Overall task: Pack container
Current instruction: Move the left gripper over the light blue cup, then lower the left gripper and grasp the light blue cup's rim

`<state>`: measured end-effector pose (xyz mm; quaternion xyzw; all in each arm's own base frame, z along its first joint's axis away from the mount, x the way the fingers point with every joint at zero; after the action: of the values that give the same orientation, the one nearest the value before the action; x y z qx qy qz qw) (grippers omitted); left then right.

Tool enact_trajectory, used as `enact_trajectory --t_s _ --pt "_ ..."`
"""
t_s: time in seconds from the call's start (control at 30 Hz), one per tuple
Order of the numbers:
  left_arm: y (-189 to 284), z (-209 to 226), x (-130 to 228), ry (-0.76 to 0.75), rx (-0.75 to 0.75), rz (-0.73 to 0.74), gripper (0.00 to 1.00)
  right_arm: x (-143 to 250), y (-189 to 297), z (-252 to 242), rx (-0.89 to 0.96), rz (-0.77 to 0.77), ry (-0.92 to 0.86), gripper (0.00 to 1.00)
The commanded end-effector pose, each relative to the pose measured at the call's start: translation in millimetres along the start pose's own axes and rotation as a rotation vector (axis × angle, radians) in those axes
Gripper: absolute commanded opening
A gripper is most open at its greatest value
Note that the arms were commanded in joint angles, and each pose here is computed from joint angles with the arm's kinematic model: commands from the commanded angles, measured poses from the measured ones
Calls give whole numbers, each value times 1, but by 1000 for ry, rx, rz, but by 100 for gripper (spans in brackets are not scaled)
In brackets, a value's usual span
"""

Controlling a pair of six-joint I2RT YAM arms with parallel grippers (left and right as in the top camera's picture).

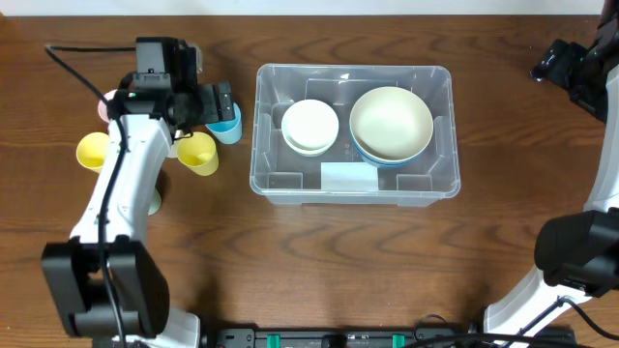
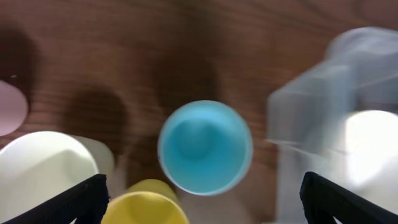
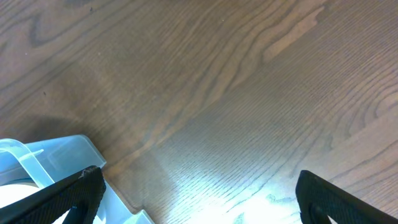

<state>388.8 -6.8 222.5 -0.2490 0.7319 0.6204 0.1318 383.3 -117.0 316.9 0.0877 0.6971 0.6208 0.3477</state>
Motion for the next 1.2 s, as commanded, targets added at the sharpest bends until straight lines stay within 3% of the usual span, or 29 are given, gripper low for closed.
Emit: enact_trajectory --t_s 0.0,0.07,0.37,0.63,0.77,1.17 --pt "-16 10 -1 -6 -81 23 99 -1 -3 -1 6 5 -18 99" --pt "-25 11 2 -5 -85 44 100 -1 -3 -1 6 6 -18 99" --pt "-54 19 1 -17 -142 48 84 -1 -3 -1 6 5 -18 99" --pt "-65 20 1 -17 -142 48 51 -1 -3 -1 6 5 -18 99" --pt "-66 20 2 -17 -142 50 40 -1 -3 -1 6 5 -18 99" --pt "-68 23 13 12 -151 98 38 -1 -3 -1 6 5 -18 99"
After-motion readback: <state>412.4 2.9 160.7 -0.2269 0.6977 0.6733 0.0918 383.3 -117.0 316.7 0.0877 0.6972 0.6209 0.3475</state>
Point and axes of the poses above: each gripper's point midway between its finger pads, its own y axis back along the fingers, its own z axis along the line the jaws close on, x = y × z, the point moved 9 cm from there along y, back along the fingers, and after that the axes turned 4 degrees about y, right-handed, at the moved point
